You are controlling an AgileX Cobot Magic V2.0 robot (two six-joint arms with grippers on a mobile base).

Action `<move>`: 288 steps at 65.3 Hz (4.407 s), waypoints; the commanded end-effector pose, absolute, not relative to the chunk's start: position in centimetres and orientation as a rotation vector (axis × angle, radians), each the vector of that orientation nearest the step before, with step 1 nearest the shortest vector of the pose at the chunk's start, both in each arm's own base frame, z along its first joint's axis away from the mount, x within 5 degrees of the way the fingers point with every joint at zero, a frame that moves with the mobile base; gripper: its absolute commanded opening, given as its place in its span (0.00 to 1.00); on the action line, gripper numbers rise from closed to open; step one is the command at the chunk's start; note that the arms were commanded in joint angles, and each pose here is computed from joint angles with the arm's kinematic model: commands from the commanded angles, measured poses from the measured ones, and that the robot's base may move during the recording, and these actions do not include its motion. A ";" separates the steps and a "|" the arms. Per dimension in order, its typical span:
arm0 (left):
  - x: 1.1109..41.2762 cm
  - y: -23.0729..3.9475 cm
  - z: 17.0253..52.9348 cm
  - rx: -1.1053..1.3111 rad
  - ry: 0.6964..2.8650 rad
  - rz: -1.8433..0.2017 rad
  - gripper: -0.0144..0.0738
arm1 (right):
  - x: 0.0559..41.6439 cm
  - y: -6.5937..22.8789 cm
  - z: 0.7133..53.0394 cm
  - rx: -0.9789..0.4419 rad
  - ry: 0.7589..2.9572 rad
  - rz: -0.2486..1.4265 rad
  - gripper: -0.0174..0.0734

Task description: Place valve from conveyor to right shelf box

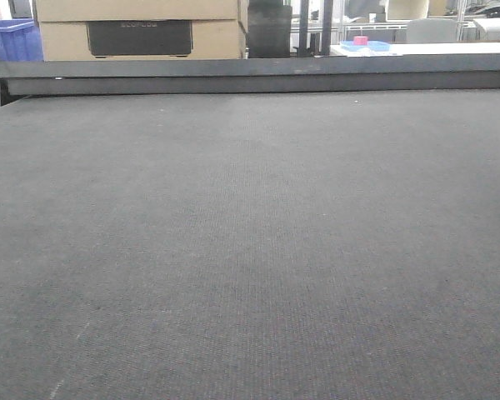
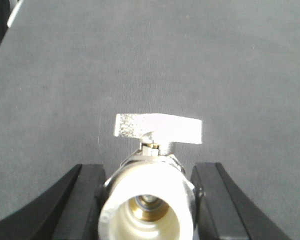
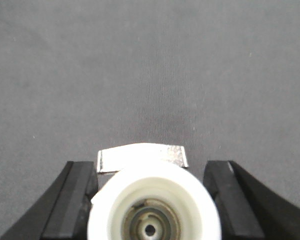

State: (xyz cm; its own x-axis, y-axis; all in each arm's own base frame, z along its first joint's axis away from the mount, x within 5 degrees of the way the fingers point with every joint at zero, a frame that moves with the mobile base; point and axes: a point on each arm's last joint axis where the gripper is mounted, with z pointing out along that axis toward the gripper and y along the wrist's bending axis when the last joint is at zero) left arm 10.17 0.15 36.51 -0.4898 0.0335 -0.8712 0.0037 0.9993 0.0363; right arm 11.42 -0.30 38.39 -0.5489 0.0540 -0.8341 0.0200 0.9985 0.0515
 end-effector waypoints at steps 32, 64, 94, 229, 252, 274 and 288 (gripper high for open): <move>10.0 0.1 37.6 0.030 1.961 0.033 0.04 | 11.3 -0.4 39.4 0.049 2.044 0.027 0.01; 10.0 0.1 37.6 0.030 1.961 0.033 0.04 | 11.3 -0.4 39.4 0.050 2.042 0.026 0.01; 10.0 0.1 37.6 0.030 1.961 0.033 0.04 | 11.4 -0.4 39.5 0.050 2.039 0.026 0.01; 9.9 0.1 37.6 0.030 1.959 0.033 0.04 | 11.4 -0.4 39.5 0.050 2.039 0.026 0.01; 9.9 0.1 37.6 0.030 1.959 0.033 0.04 | 11.3 -0.4 39.5 0.049 2.038 0.026 0.01; 9.9 0.1 37.6 0.030 1.959 0.033 0.04 | 11.3 -0.4 39.5 0.049 2.038 0.026 0.01; 9.9 0.1 37.6 0.030 1.959 0.033 0.04 | 11.3 -0.4 39.5 0.049 2.038 0.026 0.01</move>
